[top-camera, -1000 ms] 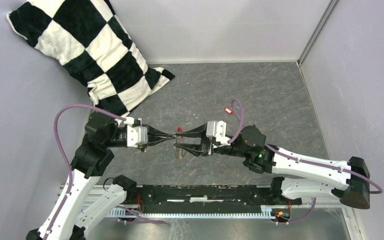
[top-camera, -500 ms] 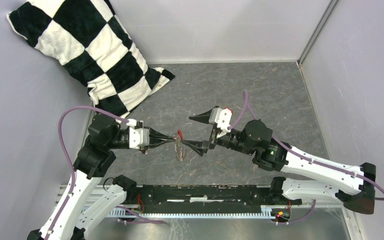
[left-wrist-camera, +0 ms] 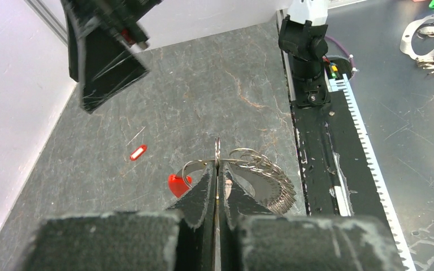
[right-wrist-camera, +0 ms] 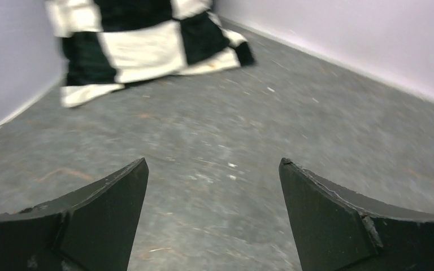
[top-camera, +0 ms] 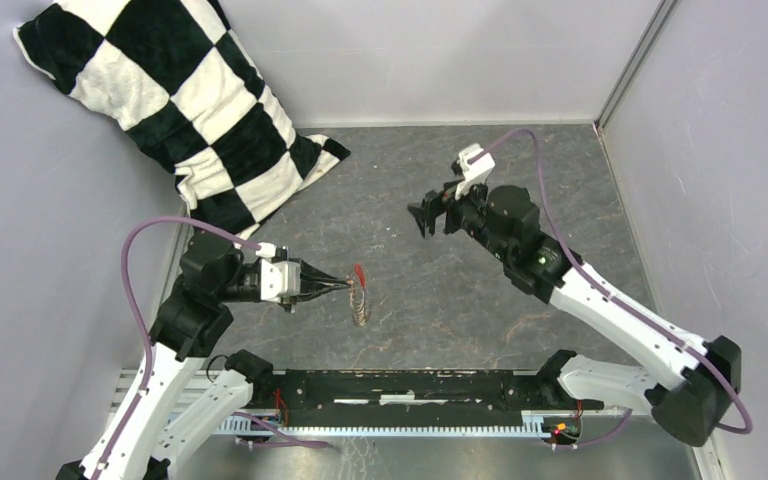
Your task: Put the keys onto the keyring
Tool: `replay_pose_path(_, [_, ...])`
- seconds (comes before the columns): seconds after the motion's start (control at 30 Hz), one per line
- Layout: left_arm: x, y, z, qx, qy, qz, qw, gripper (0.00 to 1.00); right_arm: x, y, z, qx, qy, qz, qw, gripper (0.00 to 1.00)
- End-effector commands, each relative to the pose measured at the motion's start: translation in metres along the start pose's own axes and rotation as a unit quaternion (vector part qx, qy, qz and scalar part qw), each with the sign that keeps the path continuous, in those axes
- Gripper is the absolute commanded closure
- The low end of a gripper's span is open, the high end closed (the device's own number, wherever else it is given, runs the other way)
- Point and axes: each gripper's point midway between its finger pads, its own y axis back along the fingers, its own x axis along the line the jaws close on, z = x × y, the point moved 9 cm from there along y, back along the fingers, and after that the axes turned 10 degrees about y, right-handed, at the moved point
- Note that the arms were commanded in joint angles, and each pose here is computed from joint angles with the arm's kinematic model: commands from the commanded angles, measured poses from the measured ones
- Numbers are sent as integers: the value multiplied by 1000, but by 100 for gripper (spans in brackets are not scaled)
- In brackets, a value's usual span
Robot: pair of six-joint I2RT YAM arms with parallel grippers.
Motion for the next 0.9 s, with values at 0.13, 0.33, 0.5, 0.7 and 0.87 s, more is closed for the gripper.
replay_pose_path(0.13, [-9,5,3,-10,-40,-6,999,98,-86,-28,-67,128,-52,-189,972,7])
replay_pose_path(0.33, [-12,7,3,-11,-34,-7,999,98,-112,-61,-122,191,-32,-202,960,14])
replay_pose_path(0.5, [-13,7,6,-14,-37,-7,999,98,-115,-97,-149,237,-28,-153,959,22])
replay_pose_path(0.7, [-15,9,6,-15,-42,-6,999,98,-115,-110,-168,255,-43,-150,954,34])
replay_pose_path(0.87, [-14,9,6,-14,-50,-5,999,98,-108,-110,-184,277,-80,-160,944,44])
